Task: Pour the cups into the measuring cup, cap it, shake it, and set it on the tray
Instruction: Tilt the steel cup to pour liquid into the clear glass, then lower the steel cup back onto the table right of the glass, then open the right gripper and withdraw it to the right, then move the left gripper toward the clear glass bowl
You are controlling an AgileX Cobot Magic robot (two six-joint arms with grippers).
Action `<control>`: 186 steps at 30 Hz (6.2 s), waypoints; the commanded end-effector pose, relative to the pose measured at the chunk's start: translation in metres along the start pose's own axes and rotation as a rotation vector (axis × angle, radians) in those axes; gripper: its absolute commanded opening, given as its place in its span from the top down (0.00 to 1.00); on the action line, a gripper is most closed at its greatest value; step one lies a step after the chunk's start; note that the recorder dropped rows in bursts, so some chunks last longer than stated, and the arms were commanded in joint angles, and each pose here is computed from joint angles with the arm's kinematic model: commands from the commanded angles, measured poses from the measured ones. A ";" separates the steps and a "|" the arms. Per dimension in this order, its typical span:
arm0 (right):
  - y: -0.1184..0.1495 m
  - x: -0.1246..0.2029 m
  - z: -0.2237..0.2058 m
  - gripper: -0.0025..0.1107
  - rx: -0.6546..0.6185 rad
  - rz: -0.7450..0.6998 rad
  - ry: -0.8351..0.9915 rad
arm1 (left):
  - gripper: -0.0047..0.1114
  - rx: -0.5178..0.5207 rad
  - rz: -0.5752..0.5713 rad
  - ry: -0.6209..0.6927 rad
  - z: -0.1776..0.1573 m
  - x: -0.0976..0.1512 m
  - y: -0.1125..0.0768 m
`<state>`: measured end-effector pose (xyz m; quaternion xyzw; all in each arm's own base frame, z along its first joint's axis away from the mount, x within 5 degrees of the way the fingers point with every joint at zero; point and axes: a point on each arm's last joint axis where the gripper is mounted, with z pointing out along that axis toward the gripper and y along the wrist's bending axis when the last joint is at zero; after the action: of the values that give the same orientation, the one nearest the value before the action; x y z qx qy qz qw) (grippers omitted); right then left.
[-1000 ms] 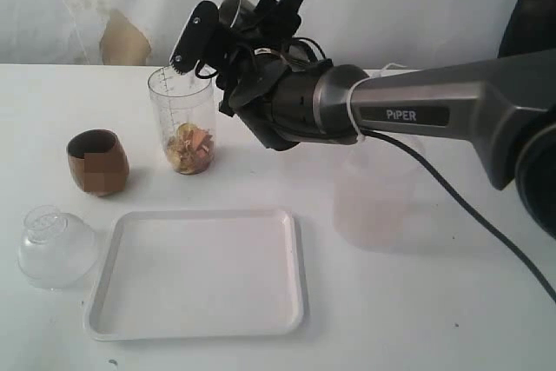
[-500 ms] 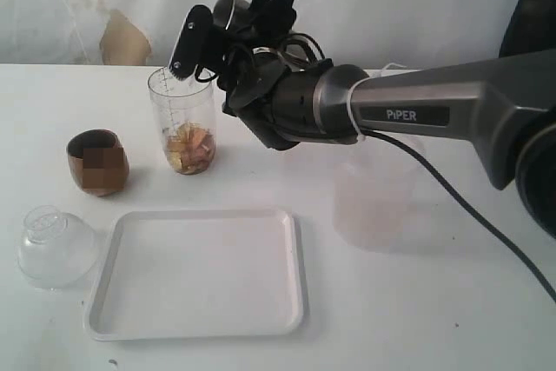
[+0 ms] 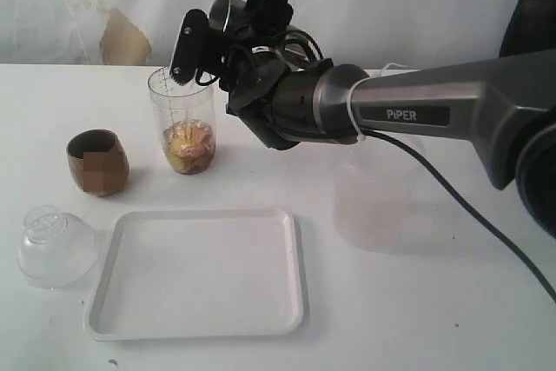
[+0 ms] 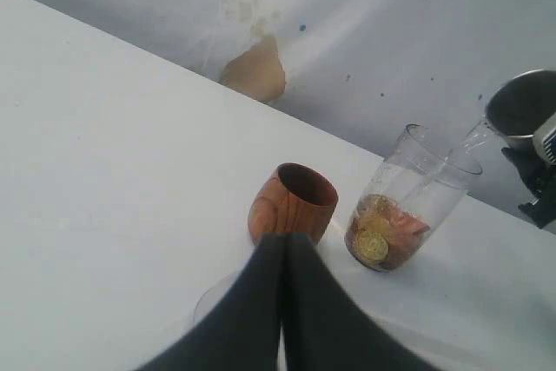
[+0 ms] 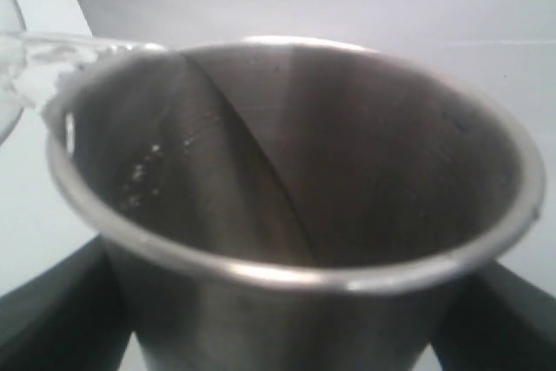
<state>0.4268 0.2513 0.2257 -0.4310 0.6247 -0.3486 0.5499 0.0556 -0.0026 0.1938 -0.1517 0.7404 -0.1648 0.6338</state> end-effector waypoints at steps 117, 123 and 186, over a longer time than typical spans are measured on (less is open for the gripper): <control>-0.060 0.069 -0.124 0.98 -0.899 0.873 0.553 | 0.96 0.000 0.011 0.001 0.000 0.001 0.001; -0.110 0.058 -0.145 0.98 -0.672 1.023 0.209 | 0.96 0.000 0.011 0.001 0.000 0.001 0.001; -0.013 0.235 -0.373 0.98 -0.127 1.226 -0.236 | 0.96 0.347 -0.026 -0.504 -0.016 -0.042 -0.028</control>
<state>0.0546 0.0152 0.2057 -0.0578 0.7097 0.1250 0.6909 0.0518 -0.0078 0.2343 -0.0196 0.5903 -0.1185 0.7982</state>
